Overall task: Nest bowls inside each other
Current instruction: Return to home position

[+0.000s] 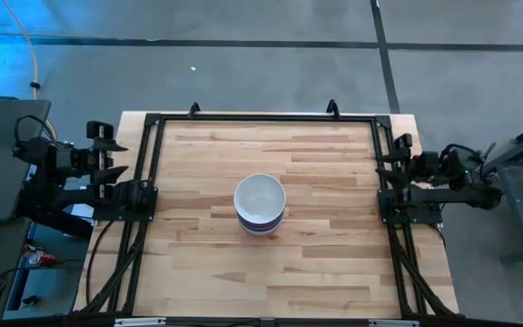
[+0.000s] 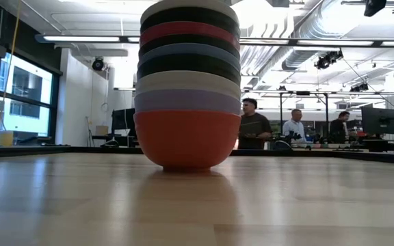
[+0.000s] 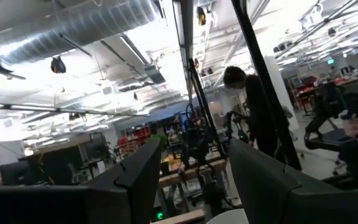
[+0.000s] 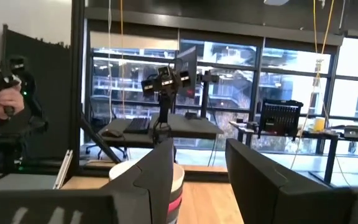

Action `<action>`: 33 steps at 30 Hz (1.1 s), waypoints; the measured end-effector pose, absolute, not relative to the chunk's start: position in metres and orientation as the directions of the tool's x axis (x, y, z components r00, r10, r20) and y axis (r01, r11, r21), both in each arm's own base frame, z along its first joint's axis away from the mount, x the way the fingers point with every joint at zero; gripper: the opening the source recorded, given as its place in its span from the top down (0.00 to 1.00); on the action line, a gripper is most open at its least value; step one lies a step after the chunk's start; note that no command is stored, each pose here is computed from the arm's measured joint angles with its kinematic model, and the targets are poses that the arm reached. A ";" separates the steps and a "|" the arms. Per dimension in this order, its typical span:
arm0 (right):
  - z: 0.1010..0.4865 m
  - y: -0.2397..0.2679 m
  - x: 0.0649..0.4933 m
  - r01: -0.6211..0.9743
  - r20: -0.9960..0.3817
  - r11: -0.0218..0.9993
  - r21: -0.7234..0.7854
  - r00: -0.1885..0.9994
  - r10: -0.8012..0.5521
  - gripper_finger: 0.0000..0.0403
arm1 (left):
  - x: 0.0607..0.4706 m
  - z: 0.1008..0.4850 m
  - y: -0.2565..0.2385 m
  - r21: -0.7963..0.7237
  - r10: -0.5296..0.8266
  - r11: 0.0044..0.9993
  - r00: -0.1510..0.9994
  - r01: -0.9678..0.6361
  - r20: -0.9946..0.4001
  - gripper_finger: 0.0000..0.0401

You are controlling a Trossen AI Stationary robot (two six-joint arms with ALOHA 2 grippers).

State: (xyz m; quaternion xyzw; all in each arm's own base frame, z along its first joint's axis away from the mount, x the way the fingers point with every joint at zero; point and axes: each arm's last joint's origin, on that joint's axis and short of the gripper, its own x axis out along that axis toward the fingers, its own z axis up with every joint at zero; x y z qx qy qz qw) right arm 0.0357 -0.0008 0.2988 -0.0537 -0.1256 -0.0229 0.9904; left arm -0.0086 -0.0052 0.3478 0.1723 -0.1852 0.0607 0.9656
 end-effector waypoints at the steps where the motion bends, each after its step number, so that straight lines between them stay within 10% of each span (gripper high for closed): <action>1: 0.299 -0.001 0.036 0.060 0.247 0.993 -0.104 0.968 -0.032 0.65 | -0.009 0.348 -0.005 0.315 0.056 0.931 0.922 -0.187 0.383 0.56; 18: 0.287 -0.001 0.038 0.055 0.121 0.992 -0.114 0.992 -0.041 0.65 | 0.019 0.318 0.001 0.345 0.096 0.918 0.956 -0.193 0.279 0.56; 33: 0.287 -0.001 0.038 0.042 0.118 0.994 -0.102 0.993 -0.030 0.65 | 0.056 0.282 0.006 0.342 0.020 0.919 0.892 -0.195 0.452 0.56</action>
